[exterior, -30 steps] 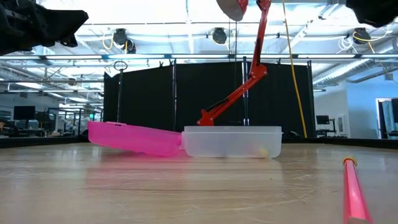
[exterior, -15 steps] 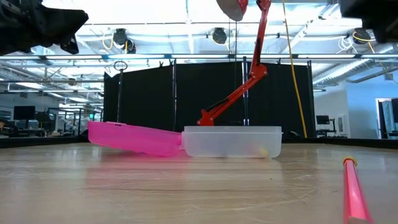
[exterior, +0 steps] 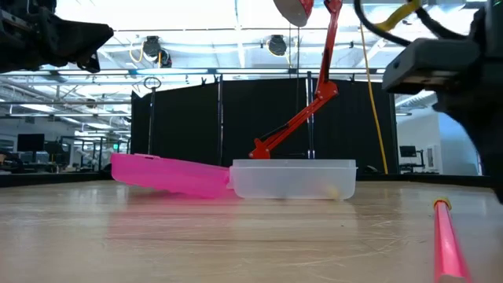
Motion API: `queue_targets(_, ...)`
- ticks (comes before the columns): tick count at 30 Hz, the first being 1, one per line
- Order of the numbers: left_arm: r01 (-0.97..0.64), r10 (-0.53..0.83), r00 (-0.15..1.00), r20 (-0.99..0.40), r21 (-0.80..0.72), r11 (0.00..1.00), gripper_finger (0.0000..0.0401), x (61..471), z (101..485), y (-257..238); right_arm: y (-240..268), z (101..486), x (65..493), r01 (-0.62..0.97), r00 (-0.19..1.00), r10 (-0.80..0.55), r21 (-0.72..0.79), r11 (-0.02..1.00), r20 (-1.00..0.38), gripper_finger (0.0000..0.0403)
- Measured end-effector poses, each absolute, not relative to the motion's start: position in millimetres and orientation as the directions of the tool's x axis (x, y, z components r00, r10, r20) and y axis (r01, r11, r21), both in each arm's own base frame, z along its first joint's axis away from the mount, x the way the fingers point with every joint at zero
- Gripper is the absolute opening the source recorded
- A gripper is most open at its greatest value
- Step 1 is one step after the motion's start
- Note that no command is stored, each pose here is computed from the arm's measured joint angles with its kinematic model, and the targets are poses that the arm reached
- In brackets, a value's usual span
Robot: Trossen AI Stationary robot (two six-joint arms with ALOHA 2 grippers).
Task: Pick & place school supplies into a supply box
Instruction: Put the brown pencil into the pink supply box
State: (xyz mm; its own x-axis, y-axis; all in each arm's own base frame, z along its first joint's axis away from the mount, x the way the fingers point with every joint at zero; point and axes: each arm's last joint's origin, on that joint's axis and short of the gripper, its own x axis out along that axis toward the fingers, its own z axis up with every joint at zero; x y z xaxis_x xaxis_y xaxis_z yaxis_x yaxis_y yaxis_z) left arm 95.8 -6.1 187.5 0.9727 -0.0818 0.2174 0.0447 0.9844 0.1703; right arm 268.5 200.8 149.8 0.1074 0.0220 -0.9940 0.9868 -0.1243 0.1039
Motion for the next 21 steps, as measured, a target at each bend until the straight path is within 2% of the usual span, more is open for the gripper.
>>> queue_targets(9, 0.041, -0.082, 0.969, 0.234, 0.176, 0.984, 0.0047, 95, 189, -6, 193, 146, 265, 0.995, -0.013, 0.091, -0.022, -0.097, -0.996, 0.0166)
queue_targets(17, 0.038, -0.081, 0.968, 0.238, 0.179, 0.983, 0.0047, 95, 189, -6, 189, 128, 260, 0.996, 0.032, 0.132, 0.020, -0.091, -0.991, 0.0141)
queue_targets(21, 0.038, -0.081, 0.968, 0.238, 0.178, 0.983, 0.0047, 95, 189, -6, 184, 123, 259, 0.999, 0.015, 0.132, 0.009, -0.046, -0.991, 0.0125)
